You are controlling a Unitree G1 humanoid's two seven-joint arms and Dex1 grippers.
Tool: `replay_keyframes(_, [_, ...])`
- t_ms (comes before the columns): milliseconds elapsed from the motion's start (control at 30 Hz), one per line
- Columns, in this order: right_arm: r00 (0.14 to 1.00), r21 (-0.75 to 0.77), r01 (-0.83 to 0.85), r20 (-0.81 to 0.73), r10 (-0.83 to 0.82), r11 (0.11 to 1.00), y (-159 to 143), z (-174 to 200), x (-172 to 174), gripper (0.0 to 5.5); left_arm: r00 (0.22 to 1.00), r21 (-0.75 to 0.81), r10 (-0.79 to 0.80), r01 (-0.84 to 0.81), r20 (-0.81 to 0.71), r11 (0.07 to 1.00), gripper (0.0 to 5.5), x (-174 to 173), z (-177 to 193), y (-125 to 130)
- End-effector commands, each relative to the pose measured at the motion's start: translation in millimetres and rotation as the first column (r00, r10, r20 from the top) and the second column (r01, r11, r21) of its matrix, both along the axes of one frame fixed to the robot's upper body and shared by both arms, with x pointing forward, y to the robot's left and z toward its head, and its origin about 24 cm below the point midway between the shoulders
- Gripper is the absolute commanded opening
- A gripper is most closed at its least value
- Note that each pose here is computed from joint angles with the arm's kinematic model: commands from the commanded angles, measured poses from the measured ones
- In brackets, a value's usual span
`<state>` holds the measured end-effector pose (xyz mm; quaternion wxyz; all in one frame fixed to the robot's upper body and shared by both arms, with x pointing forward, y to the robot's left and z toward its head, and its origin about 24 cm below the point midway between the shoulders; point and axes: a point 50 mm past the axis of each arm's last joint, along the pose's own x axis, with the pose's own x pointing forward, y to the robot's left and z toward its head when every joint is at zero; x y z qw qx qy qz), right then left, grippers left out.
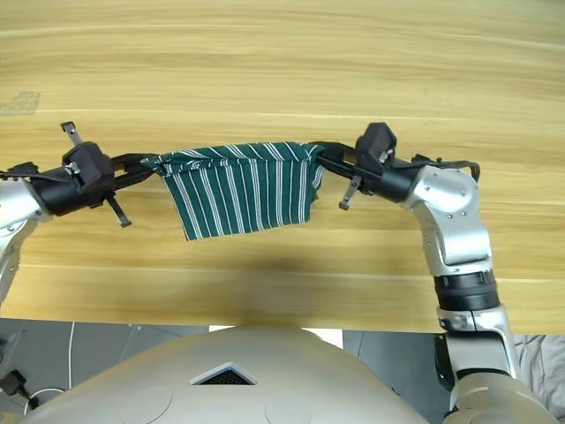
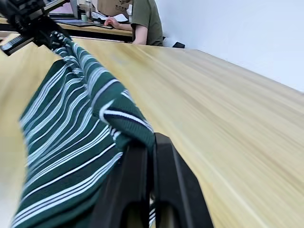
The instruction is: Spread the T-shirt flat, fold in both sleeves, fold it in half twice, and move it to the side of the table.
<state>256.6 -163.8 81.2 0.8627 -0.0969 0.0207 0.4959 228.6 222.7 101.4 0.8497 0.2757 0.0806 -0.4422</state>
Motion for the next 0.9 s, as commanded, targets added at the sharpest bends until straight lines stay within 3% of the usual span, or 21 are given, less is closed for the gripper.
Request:
replay_keyframes(33, [0.998, -0.006, 0.06, 0.014, -0.06, 0.998, 3.9, -5.8, 14.2, 0.0, 0.995, -0.017, 0.097, -0.096, 0.01, 0.995, 0.01, 17.1, -15.5, -3.9])
replay_keyframes(167, [0.996, -0.021, 0.083, -0.018, -0.084, 0.996, 10.8, -19.7, 21.9, 0.0, 0.99, -0.008, 0.141, -0.141, -0.007, 0.99, 0.01, 23.4, -36.3, -8.2])
replay_keyframes(233, [0.995, -0.031, 0.095, -0.038, -0.096, 0.995, 10.6, -26.1, 22.6, 0.37, 0.988, -0.014, 0.155, -0.156, -0.022, 0.988, 0.0, 25.2, -42.2, -8.9])
replay_keyframes(400, [0.972, -0.014, 0.236, 0.01, -0.236, 0.972, 4.2, -28.6, 33.9, 1.34, 0.976, -0.05, 0.217, -0.218, -0.011, 0.975, 0.98, 28.5, -50.9, -9.9])
replay_keyframes(533, [0.923, 0.021, 0.376, 0.085, -0.376, 0.927, -3.3, -25.7, 43.6, 1.43, 0.943, -0.1, 0.329, -0.323, 0.052, 0.941, 1.71, 36.1, -54.5, -7.4])
replay_keyframes(733, [0.946, 0.031, 0.302, 0.11, -0.304, 0.953, 17.7, -30.9, 35.1, 1.43, 0.853, -0.225, 0.518, -0.494, 0.063, 0.84, 2.62, 45.3, -64.5, 3.8])
replay_keyframes(900, [0.979, 0.075, 0.146, 0.13, -0.155, 0.986, 44.2, -21.1, 29.0, 1.43, 0.759, -0.338, 0.636, -0.567, 0.141, 0.751, 2.65, 52.6, -47.1, 13.7])
